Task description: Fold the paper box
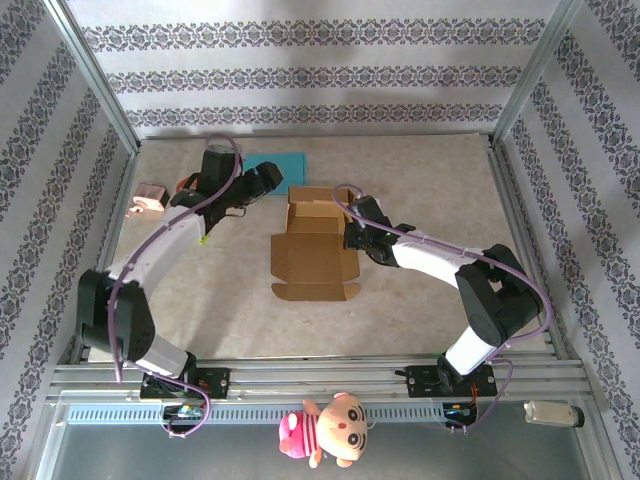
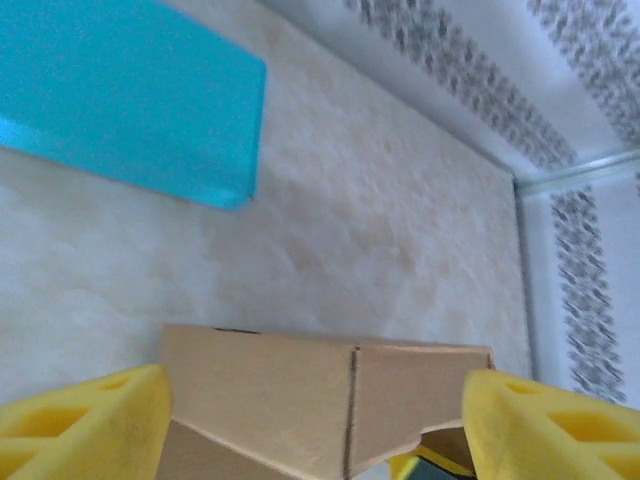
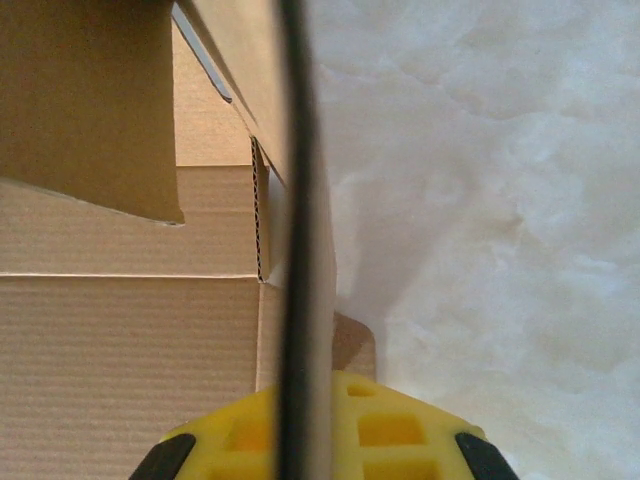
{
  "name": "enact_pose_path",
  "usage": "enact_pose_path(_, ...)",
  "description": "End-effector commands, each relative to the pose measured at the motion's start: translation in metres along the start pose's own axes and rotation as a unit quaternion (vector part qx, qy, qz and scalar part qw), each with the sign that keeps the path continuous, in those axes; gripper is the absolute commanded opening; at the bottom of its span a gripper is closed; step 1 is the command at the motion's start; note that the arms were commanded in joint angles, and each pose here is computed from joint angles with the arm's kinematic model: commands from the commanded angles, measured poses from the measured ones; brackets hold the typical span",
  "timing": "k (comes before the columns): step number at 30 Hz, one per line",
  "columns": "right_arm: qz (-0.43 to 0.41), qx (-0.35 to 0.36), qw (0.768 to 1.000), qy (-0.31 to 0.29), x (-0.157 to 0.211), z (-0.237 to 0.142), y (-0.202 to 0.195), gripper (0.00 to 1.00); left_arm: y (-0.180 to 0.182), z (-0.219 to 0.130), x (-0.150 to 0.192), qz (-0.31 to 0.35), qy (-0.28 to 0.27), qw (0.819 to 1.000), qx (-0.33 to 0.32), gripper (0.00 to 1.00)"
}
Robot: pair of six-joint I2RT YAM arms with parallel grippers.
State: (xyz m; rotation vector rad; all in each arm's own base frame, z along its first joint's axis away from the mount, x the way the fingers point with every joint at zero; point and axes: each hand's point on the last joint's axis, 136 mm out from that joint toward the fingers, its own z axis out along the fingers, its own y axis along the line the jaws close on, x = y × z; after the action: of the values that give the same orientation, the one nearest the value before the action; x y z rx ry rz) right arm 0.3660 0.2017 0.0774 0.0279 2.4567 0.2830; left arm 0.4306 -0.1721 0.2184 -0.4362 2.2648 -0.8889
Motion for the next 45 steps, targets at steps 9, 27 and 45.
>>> enact_pose_path(9,-0.019,-0.001,1.000,0.009,-0.001,0.002,0.008,0.07,0.004,0.044,0.028,-0.059,0.092,0.993,0.040,0.61)
enact_pose_path(27,0.033,-0.091,0.995,-0.011,-0.021,0.009,0.069,0.43,0.025,0.064,0.055,-0.049,0.108,0.993,0.006,0.47)
enact_pose_path(45,-0.183,-0.153,0.960,-0.148,-0.078,-0.120,0.016,0.89,0.030,0.070,0.049,-0.004,0.107,0.994,-0.011,0.46)
